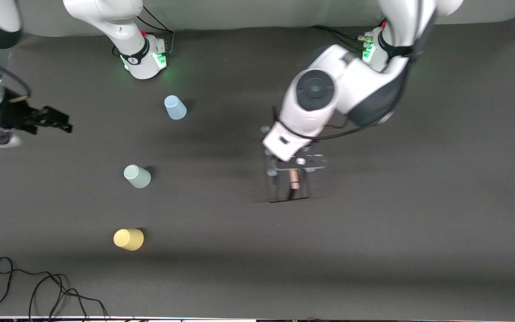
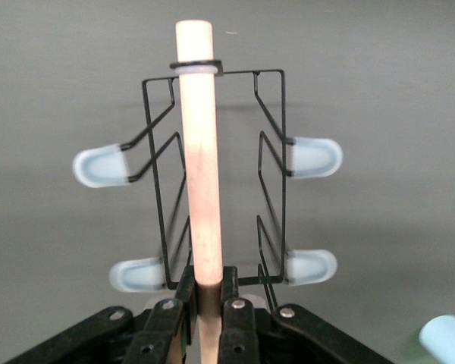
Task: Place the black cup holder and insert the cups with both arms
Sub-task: 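Carry the rack with the left gripper to the table middle, then release the rack with the left gripper while the right gripper grasps the green cup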
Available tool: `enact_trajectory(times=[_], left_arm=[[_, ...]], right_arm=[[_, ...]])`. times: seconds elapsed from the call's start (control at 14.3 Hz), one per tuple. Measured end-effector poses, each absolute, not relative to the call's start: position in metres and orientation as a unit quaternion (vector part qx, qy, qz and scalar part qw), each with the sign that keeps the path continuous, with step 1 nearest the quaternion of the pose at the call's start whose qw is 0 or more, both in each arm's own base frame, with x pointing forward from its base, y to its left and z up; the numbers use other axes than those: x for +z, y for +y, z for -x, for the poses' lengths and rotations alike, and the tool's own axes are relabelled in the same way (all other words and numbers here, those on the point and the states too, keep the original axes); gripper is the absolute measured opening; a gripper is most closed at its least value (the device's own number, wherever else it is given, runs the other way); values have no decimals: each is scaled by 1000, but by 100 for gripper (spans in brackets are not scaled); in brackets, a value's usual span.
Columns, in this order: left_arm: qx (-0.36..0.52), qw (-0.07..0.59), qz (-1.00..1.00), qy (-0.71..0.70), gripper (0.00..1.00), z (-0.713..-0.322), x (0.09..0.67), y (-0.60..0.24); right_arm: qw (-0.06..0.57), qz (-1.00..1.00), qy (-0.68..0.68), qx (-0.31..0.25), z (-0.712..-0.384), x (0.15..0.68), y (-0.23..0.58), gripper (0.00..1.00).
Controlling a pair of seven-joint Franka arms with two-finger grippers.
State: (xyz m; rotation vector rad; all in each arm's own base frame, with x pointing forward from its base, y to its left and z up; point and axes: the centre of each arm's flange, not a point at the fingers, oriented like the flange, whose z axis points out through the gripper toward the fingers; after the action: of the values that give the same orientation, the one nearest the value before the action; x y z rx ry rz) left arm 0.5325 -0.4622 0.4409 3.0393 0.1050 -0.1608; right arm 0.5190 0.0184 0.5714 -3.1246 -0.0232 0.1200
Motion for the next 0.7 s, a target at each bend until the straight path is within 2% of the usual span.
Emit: enact_trajectory(times=[0.21, 0.35, 0.56, 0.63, 0.7], left_arm=[[-45, 66, -996, 41, 16, -503, 398, -522], [-44, 69, -996, 37, 16, -488, 371, -548], [-35, 72, -996, 36, 16, -484, 346, -561], [-22, 64, -997, 30, 22, -487, 346, -560], [-11, 59, -998, 25, 33, -491, 350, -559]], right_arm=[[7, 1000, -11, 24, -489, 559, 23, 100], [8, 1000, -9, 7, -485, 540, 22, 100], [8, 1000, -7, -15, -488, 470, 21, 100], [8, 1000, -7, -17, -489, 442, 21, 100], [7, 1000, -6, -18, -492, 415, 21, 100]])
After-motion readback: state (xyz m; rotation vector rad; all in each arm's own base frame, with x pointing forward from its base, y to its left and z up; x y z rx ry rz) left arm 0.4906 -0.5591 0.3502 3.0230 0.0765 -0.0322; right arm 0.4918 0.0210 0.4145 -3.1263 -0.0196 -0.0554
